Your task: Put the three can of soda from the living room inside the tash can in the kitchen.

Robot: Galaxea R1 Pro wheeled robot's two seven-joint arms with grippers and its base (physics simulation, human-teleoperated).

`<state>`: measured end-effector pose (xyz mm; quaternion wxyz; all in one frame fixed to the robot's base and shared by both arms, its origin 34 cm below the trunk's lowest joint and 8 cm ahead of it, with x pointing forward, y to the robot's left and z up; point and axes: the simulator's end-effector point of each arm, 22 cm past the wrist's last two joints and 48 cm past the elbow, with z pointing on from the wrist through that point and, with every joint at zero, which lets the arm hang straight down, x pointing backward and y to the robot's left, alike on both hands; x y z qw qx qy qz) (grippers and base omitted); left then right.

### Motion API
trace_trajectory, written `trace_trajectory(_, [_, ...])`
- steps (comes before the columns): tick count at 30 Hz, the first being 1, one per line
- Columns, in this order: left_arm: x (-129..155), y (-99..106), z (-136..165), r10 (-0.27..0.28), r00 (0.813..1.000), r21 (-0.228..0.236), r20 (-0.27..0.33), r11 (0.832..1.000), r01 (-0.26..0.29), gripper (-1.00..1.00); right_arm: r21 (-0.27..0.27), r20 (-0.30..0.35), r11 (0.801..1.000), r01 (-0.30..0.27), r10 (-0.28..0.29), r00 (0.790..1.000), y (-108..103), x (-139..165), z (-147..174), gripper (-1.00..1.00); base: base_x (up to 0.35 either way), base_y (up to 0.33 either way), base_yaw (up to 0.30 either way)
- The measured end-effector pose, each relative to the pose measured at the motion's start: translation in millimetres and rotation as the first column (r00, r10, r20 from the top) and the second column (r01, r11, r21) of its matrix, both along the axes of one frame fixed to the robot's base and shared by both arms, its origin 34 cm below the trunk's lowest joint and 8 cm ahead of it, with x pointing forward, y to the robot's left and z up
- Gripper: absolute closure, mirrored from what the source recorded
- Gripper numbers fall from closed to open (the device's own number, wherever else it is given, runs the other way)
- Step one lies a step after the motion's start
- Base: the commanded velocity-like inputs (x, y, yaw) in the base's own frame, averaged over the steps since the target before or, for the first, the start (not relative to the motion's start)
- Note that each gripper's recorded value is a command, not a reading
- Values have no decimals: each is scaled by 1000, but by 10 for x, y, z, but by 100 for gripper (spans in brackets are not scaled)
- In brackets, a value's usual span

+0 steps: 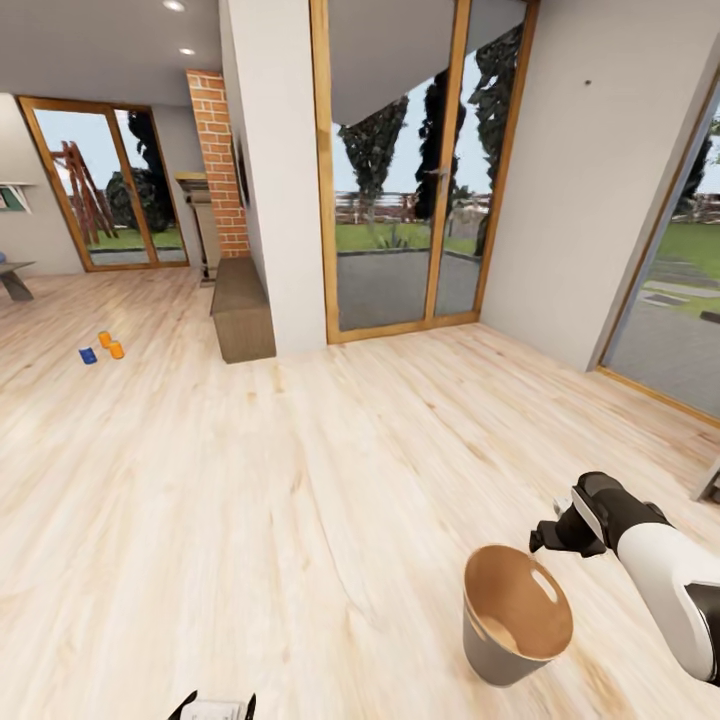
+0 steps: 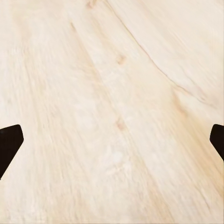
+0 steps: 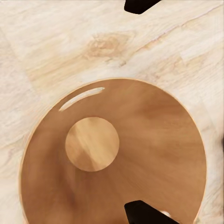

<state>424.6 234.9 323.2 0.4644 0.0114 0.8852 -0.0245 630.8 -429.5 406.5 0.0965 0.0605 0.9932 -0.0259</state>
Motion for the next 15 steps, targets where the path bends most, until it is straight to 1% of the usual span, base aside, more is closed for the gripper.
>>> trace_trajectory(3, [-5, 1, -8, 0, 1000, 0, -5, 1000, 0, -100, 0, 0, 1000, 0, 0, 1000, 0, -2, -3, -100, 299, 0, 0])
trace_trajectory(6, [-5, 7, -7, 1, 1000, 1, -6, 1000, -1, -100, -1, -1, 1000, 0, 0, 1000, 0, -6, -7, -100, 205, 0, 0])
trace_trajectory(10, [-7, 17, -3, 4, 1000, 2, -4, 1000, -4, -100, -1, -3, 1000, 0, 0, 1000, -4, -17, -18, -100, 95, 0, 0])
trace_trajectory(15, [-7, 24, -1, 6, 1000, 3, -3, 1000, -6, -100, -2, -4, 1000, 0, 0, 1000, -7, -30, -30, -100, 36, -2, 0])
